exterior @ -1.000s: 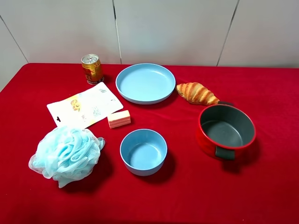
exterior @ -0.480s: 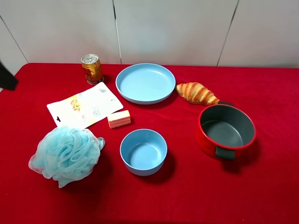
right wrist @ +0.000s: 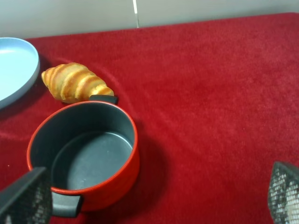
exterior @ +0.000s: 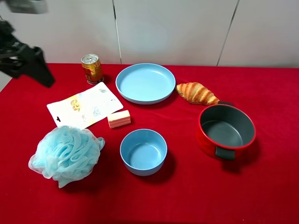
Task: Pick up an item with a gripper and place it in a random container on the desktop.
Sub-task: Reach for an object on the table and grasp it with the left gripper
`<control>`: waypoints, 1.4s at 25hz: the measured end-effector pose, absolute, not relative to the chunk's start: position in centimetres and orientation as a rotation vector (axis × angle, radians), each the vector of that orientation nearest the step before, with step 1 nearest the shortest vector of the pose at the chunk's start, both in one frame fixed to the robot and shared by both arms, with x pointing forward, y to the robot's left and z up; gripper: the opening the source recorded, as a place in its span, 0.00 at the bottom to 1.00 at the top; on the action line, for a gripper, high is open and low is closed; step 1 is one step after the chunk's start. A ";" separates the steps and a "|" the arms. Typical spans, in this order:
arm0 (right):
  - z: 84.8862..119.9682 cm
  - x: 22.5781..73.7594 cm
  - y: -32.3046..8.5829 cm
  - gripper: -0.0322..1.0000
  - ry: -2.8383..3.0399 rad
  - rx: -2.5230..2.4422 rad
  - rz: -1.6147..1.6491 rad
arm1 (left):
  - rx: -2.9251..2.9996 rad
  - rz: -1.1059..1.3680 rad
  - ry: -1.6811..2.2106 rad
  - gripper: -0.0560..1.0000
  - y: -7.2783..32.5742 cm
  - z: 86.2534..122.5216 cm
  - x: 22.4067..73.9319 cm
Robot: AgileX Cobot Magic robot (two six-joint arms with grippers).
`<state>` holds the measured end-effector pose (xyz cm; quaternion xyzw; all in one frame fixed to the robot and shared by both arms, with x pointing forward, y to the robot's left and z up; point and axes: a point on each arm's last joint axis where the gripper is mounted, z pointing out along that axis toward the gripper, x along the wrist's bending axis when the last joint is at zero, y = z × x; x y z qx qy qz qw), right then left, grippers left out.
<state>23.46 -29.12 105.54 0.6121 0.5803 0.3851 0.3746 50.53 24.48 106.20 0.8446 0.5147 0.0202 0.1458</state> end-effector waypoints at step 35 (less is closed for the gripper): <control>105.5 23.5 -29.1 0.70 1.485 1.567 0.986 | 3.001 -0.094 0.725 0.93 10.8 92.0 58.3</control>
